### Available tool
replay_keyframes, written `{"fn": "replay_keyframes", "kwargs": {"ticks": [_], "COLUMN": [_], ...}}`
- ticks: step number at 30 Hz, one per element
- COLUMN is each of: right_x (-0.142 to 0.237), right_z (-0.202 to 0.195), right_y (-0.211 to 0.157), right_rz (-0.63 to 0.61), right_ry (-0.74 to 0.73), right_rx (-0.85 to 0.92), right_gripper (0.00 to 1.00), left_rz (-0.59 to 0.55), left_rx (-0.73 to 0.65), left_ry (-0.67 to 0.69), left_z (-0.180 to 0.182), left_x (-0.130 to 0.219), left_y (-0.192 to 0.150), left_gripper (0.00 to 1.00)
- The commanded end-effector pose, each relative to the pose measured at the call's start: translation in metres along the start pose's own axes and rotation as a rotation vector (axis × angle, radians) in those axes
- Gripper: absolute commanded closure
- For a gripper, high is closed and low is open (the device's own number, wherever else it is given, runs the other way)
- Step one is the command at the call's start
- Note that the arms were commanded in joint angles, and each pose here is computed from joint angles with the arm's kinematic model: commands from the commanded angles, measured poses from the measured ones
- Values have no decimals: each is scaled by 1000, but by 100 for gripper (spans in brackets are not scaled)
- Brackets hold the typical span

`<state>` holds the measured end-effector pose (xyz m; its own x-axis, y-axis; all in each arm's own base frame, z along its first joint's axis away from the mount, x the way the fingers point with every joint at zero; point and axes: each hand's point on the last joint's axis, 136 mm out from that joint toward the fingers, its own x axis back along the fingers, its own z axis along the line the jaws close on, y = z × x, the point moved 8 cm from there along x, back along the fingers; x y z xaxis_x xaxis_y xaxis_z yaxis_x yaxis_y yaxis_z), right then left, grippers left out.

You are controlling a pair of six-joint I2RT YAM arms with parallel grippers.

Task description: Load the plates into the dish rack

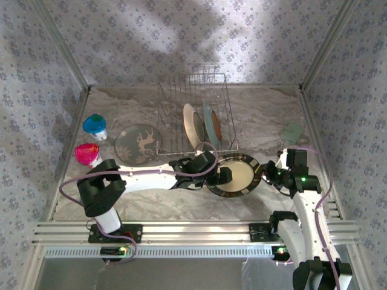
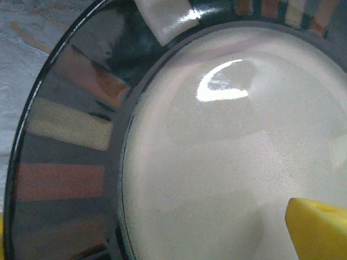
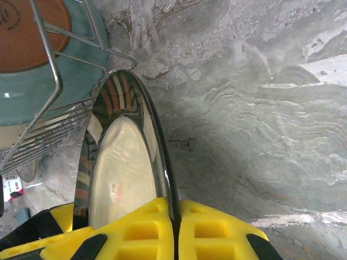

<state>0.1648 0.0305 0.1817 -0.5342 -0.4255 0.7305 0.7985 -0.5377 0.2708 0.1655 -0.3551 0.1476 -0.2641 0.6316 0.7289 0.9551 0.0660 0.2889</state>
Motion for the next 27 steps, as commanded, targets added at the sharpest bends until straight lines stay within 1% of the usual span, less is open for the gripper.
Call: {"fn": "replay_keyframes", "kwargs": {"ticks": [1, 8, 15, 22, 27], "right_x": [8, 13, 14, 18, 24], "right_z": [11, 13, 13, 18, 20], "right_y": [2, 2, 4, 7, 8], "right_rz": [4, 2, -10, -23, -27], "right_ry": [44, 56, 86, 108, 90], "right_rx": [4, 3, -13, -15, -10], "right_gripper": [100, 100, 100, 100, 100], "left_rz": [-66, -73, -97, -110, -120], "left_rx": [-37, -28, 54, 53, 46], "left_ry": [-113, -104, -147, -159, -151], "left_z": [-24, -20, -9, -12, -10], "left_x": [15, 15, 24, 36, 45], "left_y": [11, 15, 22, 24, 24], "left_gripper": [1, 1, 0, 1, 1]}}
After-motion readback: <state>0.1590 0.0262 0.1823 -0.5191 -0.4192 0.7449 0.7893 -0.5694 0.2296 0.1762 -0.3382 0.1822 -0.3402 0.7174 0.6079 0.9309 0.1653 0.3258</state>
